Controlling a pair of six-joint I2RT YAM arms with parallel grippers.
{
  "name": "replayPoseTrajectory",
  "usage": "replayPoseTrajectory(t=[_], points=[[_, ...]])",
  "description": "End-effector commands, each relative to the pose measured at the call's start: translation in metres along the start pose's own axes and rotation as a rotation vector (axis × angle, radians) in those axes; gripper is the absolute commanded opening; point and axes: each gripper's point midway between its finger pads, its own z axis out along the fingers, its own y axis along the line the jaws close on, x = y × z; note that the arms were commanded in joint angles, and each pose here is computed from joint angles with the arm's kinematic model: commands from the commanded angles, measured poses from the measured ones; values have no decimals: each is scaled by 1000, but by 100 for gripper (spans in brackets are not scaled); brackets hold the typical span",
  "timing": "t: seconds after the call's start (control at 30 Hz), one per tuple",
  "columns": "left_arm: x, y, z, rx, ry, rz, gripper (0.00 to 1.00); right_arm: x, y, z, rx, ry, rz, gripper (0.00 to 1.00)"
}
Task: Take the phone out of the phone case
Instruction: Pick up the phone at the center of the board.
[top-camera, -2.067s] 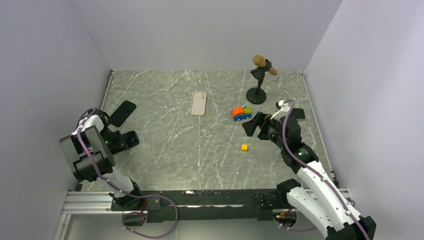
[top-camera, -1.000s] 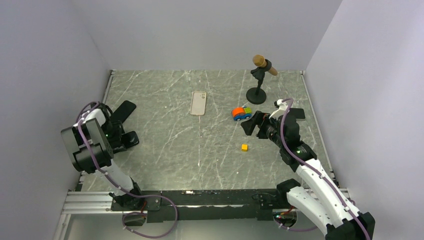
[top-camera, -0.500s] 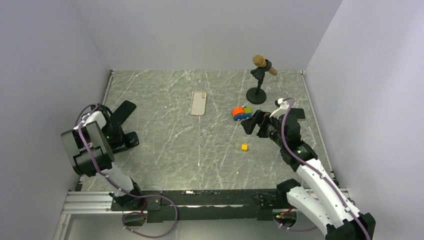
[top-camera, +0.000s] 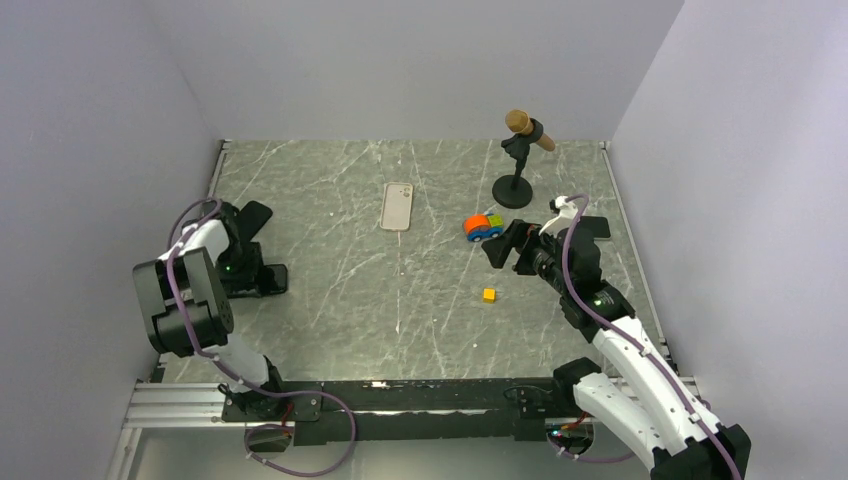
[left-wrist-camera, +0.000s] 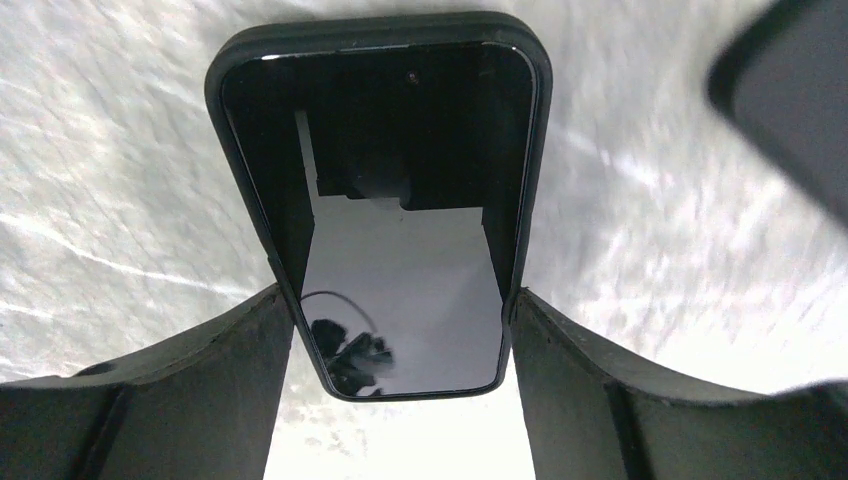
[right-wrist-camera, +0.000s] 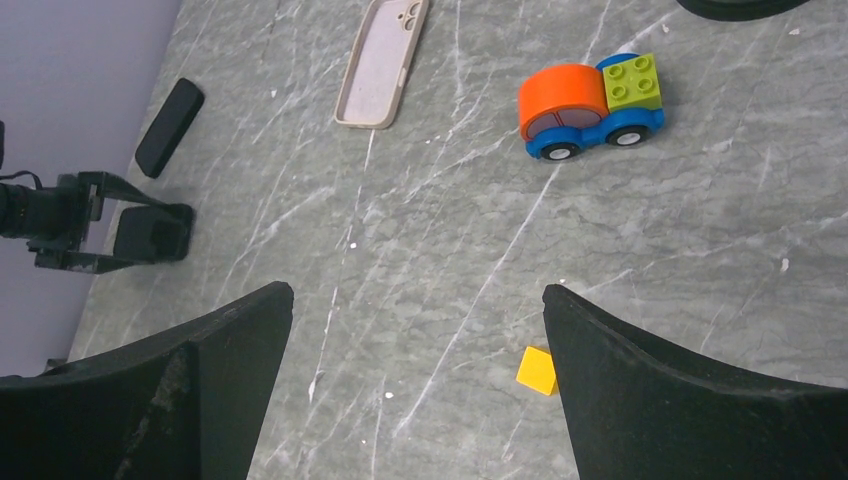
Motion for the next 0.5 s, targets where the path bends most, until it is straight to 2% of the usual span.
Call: replayPoseTrajectory(t=[0.0, 0.07, 0.23, 0.33, 0.47], points=[[13, -14, -35, 131, -58, 172, 7, -21, 10, -1, -14, -49, -7, 99], [25, -13, -43, 161, -64, 238, 0, -20, 8, 0, 0, -39, -10, 99], [61, -10, -59, 299, -10, 367, 0, -17, -2, 2, 59, -5, -23, 99], [93, -19, -83, 442, 19, 498, 0, -13, -3, 6, 55, 13, -25, 99], [162, -44, -145, 733, 59, 781, 0, 7, 3, 20, 17, 113, 3, 99]])
